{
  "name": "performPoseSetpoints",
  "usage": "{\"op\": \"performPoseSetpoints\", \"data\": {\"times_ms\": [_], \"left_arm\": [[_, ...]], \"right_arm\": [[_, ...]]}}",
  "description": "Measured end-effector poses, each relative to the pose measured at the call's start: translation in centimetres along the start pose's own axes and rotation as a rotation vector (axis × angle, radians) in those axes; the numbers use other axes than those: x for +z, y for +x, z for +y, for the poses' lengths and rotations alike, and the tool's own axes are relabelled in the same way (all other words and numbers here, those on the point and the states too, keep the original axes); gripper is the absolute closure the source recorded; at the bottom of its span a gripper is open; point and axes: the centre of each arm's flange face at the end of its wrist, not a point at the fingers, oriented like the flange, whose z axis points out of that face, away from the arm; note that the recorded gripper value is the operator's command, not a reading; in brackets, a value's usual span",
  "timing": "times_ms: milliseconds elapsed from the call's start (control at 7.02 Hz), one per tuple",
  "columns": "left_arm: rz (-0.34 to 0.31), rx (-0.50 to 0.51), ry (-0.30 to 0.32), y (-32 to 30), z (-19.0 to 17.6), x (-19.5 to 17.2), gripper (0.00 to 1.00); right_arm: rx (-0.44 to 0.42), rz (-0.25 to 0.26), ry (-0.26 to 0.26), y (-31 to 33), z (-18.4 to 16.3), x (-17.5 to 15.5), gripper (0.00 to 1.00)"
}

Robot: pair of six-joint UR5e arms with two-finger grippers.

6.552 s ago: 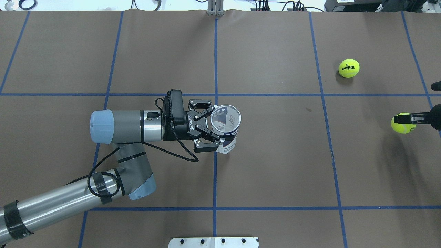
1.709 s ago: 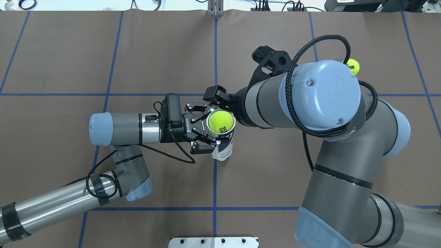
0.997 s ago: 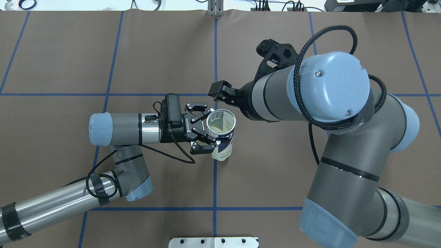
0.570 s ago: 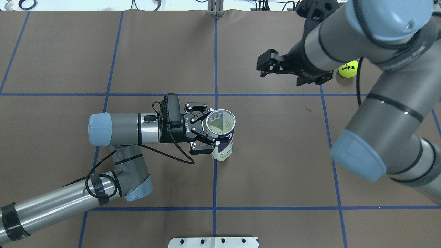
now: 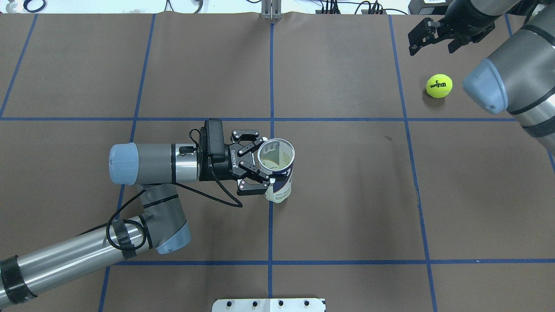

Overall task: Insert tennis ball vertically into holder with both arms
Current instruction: 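Move the right gripper down onto the second tennis ball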

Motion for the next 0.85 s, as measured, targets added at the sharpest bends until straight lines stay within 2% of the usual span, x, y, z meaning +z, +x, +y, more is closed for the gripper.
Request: {"op": "performPoseSetpoints", "data": {"times_ms": [285,570,855], "left_arm": [[0.002,0.001,0.004,0.1,-0.1,0.0,0.16],[0.003,0.001,0.007,0.1,-0.1,-0.1,0.16],[0.004,0.001,0.009,0.1,-0.2,-0.1,0.16]], "right_arm": [[-0.060,-0.014,0.061,8.8,-2.2,7.0,0.01],[-0.086,0.032,0.083,12.0,-2.1,9.6,0.01],[-0.088,0.070,0.098,11.2,-1.3,12.0,0.01]]}}
